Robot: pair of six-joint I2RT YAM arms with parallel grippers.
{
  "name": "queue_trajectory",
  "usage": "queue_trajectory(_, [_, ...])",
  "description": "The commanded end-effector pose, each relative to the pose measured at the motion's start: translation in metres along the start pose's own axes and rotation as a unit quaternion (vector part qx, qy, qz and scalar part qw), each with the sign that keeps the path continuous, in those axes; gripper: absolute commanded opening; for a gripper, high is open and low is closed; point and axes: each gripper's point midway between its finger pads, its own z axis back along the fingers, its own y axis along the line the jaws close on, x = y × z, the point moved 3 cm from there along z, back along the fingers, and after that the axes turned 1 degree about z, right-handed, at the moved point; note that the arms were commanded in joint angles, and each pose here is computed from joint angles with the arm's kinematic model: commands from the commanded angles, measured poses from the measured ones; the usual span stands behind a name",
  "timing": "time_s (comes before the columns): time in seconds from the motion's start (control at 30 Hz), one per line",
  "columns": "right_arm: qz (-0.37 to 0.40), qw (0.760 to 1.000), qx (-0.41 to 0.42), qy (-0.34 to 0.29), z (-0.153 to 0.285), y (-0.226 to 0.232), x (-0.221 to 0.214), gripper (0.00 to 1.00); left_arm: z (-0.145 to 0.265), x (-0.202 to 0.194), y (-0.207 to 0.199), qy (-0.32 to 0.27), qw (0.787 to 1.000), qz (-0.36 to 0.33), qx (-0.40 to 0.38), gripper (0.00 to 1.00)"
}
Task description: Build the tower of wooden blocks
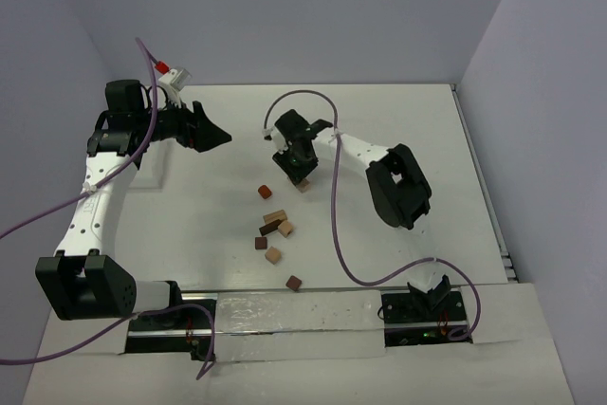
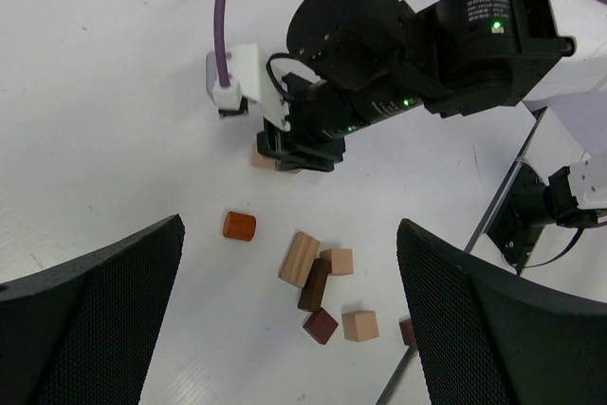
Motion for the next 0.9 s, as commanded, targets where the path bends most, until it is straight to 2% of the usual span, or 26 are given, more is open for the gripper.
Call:
queue_trajectory(0.0, [-0.136, 0.987, -0.086, -0.002, 0.008, -0.021, 0.015, 0.0, 0.005, 0.023, -0.004, -0.031, 0.999, -0.032, 0.001, 0.99])
queue_trajectory(0.1, [-0.188, 0.976, -0.107, 0.01, 0.006, -0.022, 0.011, 0.0, 0.005, 0.022, -0.004, -0.031, 0.999, -0.031, 0.001, 0.99])
queue_trajectory(0.2, [-0.243, 0.965, -0.091, 0.02, 0.003, -0.013, 0.005, 0.0, 0.004, 0.022, -0.002, -0.03, 0.999, -0.03, 0.002, 0.99])
queue_trajectory(0.3, [-0.267, 0.96, -0.082, 0.025, 0.0, -0.008, 0.004, 0.0, 0.004, 0.023, -0.003, -0.03, 0.999, -0.031, 0.002, 0.99])
queue_trajectory(0.53, [-0.294, 0.949, -0.108, 0.009, -0.001, -0.018, 0.003, 0.0, 0.005, 0.021, -0.002, -0.027, 0.999, -0.031, 0.006, 0.99])
queue_trajectory(0.87, [-0.335, 0.936, -0.101, 0.04, -0.012, -0.012, -0.011, 0.0, 0.004, 0.022, -0.002, -0.031, 0.999, -0.031, 0.005, 0.99])
